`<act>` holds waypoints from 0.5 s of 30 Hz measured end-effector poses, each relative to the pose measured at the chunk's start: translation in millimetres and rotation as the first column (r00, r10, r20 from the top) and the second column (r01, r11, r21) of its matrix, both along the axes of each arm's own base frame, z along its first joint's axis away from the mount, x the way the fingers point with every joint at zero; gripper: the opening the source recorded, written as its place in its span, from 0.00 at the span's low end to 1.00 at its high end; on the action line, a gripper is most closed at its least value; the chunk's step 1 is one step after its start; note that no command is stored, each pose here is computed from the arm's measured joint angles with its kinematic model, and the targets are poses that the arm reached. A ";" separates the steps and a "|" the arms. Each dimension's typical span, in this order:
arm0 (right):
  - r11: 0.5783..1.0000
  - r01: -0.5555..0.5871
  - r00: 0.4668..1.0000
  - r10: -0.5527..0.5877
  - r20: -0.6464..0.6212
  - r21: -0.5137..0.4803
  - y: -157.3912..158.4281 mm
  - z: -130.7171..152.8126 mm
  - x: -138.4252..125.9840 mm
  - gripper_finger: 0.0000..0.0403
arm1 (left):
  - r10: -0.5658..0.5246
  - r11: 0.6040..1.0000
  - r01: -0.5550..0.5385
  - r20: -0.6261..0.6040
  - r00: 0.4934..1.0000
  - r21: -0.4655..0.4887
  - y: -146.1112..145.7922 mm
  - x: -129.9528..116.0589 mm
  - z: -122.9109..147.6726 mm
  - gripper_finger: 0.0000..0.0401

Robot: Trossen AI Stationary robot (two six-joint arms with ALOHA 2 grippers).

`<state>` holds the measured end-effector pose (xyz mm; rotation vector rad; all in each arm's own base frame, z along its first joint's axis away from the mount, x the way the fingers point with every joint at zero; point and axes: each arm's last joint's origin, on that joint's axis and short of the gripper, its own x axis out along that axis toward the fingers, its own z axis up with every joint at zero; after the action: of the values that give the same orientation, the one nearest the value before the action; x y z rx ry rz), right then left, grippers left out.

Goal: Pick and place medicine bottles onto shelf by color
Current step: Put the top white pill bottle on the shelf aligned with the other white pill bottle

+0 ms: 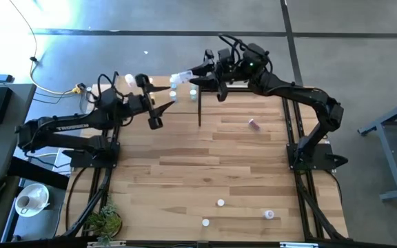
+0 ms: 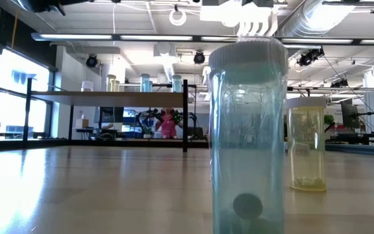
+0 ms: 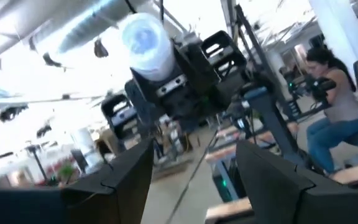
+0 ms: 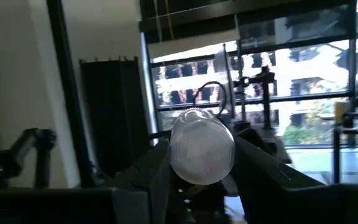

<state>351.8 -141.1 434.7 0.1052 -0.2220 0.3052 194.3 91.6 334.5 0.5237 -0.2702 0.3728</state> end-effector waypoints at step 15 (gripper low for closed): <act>0.987 -0.158 0.987 0.158 -0.005 -0.005 18.9 1.1 4.5 0.33 | -0.032 0.957 -0.045 0.263 0.964 0.285 -8.8 34.6 -3.2 0.49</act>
<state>356.4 -122.2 435.9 0.1181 -0.2083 0.4630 228.8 82.7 331.3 0.7642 -0.5885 0.4128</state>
